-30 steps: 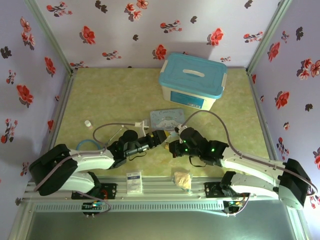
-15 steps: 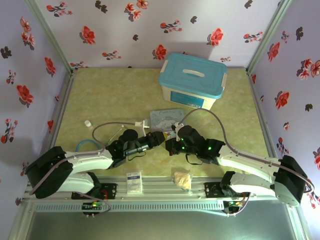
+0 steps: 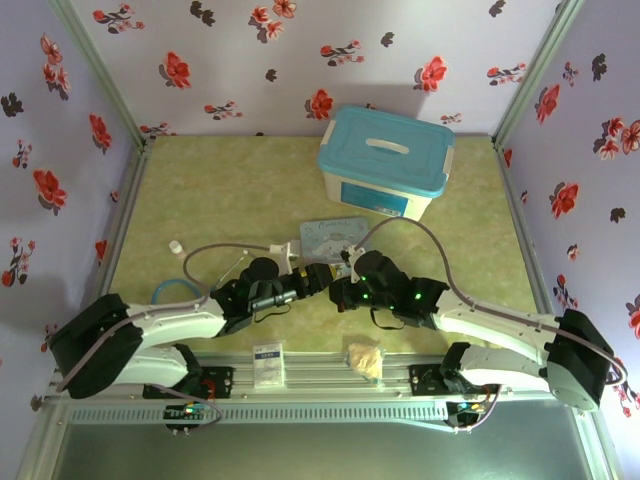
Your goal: Unlock the padlock with the key
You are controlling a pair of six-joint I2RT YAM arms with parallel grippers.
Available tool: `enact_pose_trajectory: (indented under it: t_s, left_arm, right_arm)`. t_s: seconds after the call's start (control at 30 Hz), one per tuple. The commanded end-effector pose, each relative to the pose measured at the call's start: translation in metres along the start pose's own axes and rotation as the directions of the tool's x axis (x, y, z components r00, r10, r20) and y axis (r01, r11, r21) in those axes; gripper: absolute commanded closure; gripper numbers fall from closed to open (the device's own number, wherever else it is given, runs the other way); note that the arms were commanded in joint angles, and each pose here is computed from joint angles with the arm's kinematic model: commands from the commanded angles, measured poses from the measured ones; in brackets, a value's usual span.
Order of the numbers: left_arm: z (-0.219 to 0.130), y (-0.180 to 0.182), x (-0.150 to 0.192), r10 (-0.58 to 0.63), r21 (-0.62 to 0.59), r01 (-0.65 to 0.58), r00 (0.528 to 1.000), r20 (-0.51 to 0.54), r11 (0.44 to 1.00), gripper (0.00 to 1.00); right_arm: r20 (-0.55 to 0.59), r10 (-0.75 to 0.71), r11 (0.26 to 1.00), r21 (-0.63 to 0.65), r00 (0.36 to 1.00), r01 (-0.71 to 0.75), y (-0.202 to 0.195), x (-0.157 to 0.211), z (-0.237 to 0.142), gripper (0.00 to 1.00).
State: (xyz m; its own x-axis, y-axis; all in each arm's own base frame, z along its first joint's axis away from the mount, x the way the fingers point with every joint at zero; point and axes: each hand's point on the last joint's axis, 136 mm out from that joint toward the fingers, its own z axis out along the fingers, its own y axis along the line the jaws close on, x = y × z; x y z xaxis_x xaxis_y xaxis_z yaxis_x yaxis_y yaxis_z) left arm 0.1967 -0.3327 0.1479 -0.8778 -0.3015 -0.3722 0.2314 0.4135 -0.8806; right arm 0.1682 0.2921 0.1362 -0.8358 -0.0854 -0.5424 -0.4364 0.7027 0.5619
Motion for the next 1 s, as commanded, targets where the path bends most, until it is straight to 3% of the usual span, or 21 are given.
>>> enact_pose_trajectory:
  t_s: [0.0, 0.3, 0.47, 0.8, 0.97]
  left_arm:
    - [0.008, -0.018, -0.008, -0.023, 0.064, 0.021, 1.0, 0.02, 0.998, 0.35]
    - [0.017, -0.007, -0.001, -0.048, 0.062, 0.049, 0.999, -0.013, 0.997, 0.82]
    - [0.014, 0.002, 0.001, -0.039, 0.031, 0.039, 0.999, -0.019, 0.999, 1.0]
    - [0.006, 0.01, -0.003, -0.042, 0.012, 0.042, 0.999, 0.012, 0.999, 1.0]
    - [0.003, 0.006, -0.008, -0.029, 0.03, 0.028, 0.999, 0.038, 0.999, 1.0]
  right_arm:
    - [0.008, -0.007, 0.999, -0.05, 1.0, 0.008, 0.011, -0.003, 0.001, 1.0]
    - [0.014, -0.016, 1.0, -0.009, 1.0, 0.016, 0.0, 0.001, -0.003, 1.0]
    - [0.004, -0.021, 1.0, 0.023, 1.0, 0.021, -0.006, 0.003, -0.005, 1.0]
    - [0.005, -0.016, 0.996, 0.09, 1.0, 0.015, -0.02, 0.005, -0.007, 1.0]
    - [0.03, -0.013, 0.998, 0.065, 0.999, 0.011, -0.017, 0.003, -0.009, 1.0]
